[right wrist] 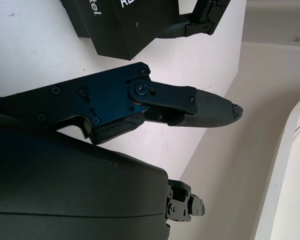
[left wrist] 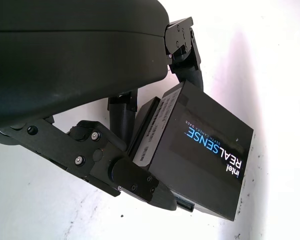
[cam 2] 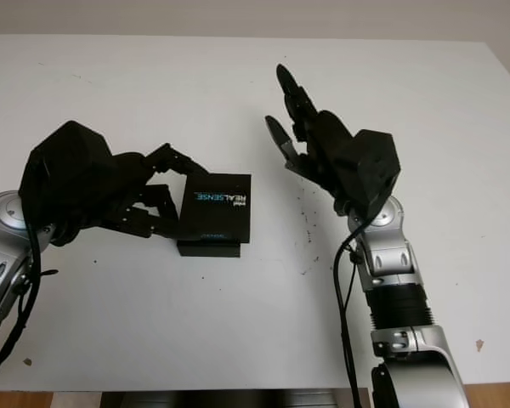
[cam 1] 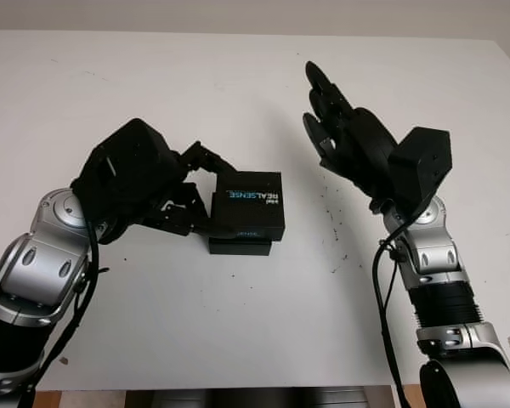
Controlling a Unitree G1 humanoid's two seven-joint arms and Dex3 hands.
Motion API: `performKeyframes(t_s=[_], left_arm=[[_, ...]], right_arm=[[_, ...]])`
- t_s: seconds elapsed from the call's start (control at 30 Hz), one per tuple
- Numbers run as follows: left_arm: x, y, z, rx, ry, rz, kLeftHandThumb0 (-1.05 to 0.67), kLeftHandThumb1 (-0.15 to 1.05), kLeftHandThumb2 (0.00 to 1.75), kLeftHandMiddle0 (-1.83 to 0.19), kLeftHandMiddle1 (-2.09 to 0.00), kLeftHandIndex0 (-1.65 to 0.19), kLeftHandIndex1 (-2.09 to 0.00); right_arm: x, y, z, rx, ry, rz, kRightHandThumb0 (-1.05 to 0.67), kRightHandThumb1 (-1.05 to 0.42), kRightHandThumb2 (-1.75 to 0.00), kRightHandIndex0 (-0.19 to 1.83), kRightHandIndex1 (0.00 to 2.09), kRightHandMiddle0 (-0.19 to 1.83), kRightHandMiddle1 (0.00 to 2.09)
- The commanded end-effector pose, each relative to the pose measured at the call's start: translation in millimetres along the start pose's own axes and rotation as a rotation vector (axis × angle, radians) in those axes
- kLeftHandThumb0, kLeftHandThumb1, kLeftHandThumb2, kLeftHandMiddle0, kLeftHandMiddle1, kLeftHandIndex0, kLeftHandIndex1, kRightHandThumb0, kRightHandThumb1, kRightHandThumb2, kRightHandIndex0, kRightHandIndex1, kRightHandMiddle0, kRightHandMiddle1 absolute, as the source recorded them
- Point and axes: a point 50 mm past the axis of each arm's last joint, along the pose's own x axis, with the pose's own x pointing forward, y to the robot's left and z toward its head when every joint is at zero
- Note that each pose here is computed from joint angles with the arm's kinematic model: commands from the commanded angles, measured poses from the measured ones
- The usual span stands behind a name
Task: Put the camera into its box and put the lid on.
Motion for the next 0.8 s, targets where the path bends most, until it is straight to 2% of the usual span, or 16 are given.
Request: performKeyframes(t_s=[0.0, 0.5, 0.77], left_arm=[[-4.1, 3.7, 7.9, 0.016, -0.022, 0.009, -0.32, 1.05, 0.19, -0.3, -1.85, -0.19, -1.73], [-15.9, 9.4, 1.5, 0.004, 0.02, 0.035, -0.31, 1.05, 0.18, -0.29, -1.84, -0.17, -1.71], [-16.8, 10.6, -2.1, 0.015, 0.039, 0.057, -0.31, 1.05, 0.18, -0.28, -1.83, -0.18, -1.7]], right_arm=[[0.4, -4.4, 3.2, -0.02, -0.014, -0.012, -0.76, -1.05, -0.55, -0.15, 0.05, -0.11, 0.05], [1.5, -4.6, 2.9, -0.017, -0.022, -0.001, -0.75, -1.05, -0.56, -0.15, 0.05, -0.11, 0.05], [0.6, -5.0, 2.6, -0.005, -0.021, 0.004, -0.74, -1.05, -0.55, -0.16, 0.05, -0.12, 0.05]])
